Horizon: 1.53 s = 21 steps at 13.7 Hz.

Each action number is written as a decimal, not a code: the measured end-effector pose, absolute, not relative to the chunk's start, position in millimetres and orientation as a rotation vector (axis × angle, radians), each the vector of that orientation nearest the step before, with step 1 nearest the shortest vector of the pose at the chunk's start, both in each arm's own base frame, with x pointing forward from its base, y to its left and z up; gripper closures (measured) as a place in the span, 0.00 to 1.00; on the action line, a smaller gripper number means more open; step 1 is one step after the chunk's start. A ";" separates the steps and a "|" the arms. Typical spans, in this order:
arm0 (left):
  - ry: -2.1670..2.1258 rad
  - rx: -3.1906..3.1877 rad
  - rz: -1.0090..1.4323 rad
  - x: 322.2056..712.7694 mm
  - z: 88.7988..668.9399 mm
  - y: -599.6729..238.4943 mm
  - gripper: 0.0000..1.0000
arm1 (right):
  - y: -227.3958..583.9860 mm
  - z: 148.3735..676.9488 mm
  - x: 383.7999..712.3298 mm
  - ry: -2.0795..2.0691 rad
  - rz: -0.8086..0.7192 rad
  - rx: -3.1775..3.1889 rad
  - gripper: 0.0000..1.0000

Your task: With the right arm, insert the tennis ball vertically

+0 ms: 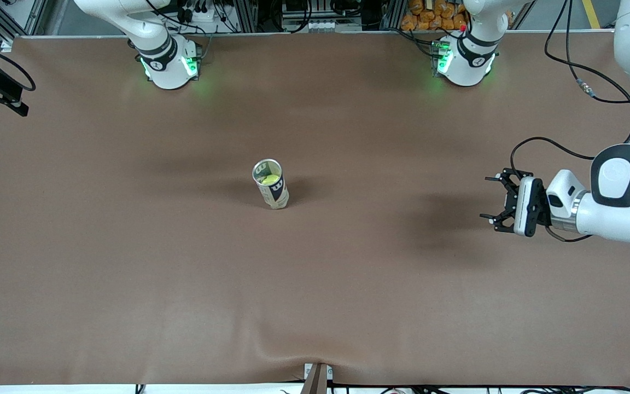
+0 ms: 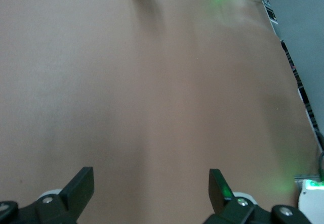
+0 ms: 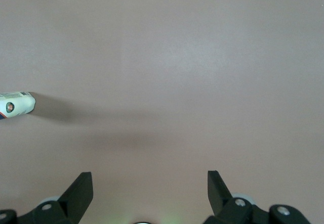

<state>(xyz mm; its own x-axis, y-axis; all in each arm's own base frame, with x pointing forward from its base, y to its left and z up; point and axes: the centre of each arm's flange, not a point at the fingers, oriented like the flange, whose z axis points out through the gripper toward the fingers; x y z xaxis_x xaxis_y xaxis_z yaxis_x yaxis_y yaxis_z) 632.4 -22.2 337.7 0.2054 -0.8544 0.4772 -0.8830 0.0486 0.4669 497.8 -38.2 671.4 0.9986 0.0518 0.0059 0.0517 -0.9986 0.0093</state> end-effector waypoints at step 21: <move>-0.459 2.927 -0.380 556.5 613.3 53.5 0.00 | -35.8 668.5 499.2 0.088 -0.003 3.130 0.00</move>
